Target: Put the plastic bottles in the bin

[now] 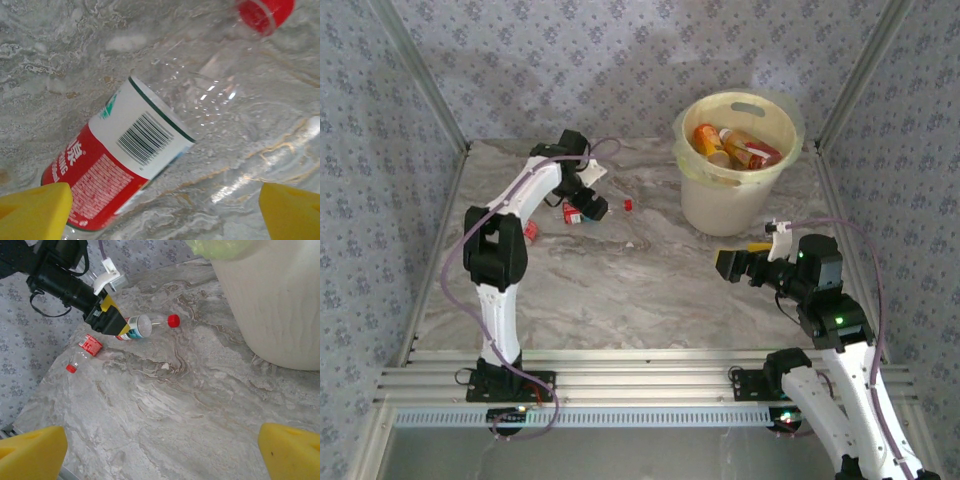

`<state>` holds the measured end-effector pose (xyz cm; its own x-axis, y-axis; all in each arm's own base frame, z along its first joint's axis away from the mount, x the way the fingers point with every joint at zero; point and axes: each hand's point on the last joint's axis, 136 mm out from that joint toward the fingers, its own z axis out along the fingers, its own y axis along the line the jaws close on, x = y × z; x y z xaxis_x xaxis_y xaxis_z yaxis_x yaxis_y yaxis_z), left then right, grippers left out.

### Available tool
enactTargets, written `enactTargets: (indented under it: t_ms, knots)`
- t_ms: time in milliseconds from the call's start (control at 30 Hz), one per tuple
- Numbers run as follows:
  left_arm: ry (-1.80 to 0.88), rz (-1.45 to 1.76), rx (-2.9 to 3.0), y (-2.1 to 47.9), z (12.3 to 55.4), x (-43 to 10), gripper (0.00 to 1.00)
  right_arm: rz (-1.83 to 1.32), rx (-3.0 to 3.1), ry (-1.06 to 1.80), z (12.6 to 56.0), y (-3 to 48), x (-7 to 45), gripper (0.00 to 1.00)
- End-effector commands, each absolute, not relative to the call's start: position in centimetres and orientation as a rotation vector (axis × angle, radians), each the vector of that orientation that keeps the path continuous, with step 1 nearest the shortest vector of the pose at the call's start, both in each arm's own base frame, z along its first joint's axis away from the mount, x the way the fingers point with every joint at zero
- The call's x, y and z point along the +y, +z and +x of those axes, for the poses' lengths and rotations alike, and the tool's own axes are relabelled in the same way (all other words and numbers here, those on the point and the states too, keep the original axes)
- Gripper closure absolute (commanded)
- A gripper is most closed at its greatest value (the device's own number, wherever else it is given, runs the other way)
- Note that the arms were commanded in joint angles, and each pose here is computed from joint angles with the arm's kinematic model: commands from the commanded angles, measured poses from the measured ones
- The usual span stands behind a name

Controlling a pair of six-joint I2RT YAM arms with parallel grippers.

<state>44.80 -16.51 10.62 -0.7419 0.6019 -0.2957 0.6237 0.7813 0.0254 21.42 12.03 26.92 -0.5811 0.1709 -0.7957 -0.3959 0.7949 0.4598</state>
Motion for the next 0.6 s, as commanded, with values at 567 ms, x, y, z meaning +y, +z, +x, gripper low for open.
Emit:
enactTargets:
  t_ms: [567]
  knots:
    - [-0.075, 0.965, 2.720, 6.7, 47.0, -15.8, 0.03, -0.139, 2.093, 0.784, 20.8, 26.2, 12.0, 0.00]
